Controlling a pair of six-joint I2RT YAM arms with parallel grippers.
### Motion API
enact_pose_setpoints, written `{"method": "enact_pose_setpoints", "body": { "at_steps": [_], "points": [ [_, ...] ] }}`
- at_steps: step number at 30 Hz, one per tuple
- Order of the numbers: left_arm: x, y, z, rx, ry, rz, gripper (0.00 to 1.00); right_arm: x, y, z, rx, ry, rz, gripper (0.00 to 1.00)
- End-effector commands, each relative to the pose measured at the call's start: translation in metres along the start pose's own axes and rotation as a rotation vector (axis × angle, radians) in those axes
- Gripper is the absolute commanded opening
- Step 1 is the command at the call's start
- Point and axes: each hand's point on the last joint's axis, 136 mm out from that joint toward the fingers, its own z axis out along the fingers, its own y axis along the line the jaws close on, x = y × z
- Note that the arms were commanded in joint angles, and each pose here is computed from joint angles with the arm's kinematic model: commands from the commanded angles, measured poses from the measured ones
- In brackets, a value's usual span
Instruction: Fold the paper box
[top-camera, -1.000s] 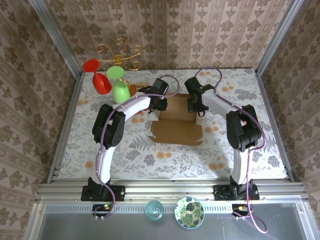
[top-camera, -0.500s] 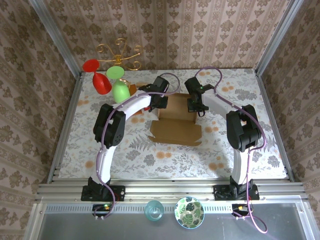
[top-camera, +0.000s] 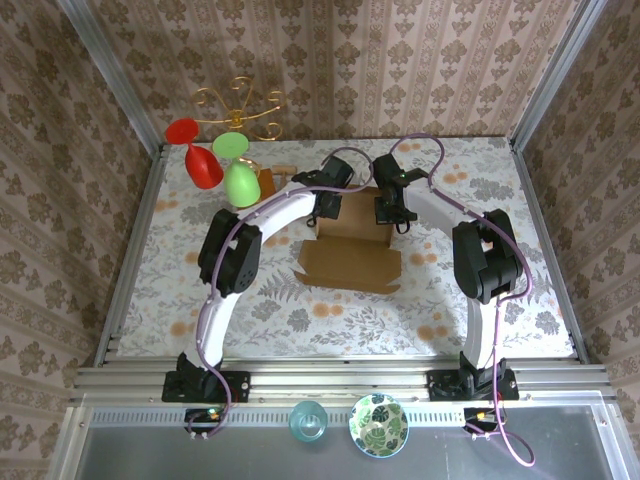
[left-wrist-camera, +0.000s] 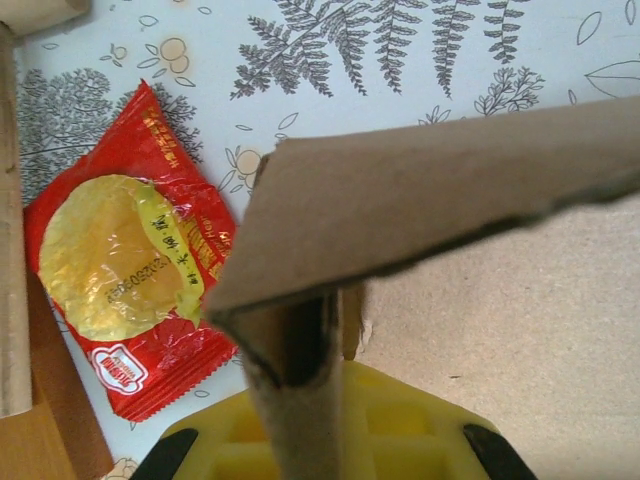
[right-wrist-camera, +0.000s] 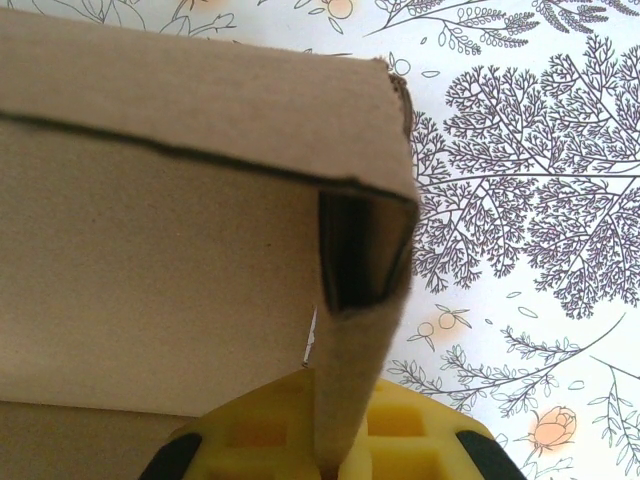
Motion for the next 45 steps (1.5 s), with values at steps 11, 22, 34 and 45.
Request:
{"method": "enact_pose_setpoints", "body": {
  "at_steps": [11, 22, 34, 45],
  "points": [
    [-0.010, 0.001, -0.030, 0.026, 0.019, -0.066, 0.43, 0.025, -0.002, 0.011, 0.028, 0.102, 0.013, 0.00],
    [-0.040, -0.002, -0.119, 0.181, -0.090, -0.253, 0.49, 0.027, -0.008, 0.011, 0.008, 0.116, 0.093, 0.00],
    [0.006, 0.025, -0.187, 0.243, -0.036, -0.597, 0.32, 0.046, -0.052, 0.013, 0.040, 0.188, 0.431, 0.00],
    [0.061, -0.011, -0.191, 0.316, 0.139, -0.825, 0.36, 0.066, -0.059, 0.013, 0.005, 0.230, 0.682, 0.00]
  ]
}}
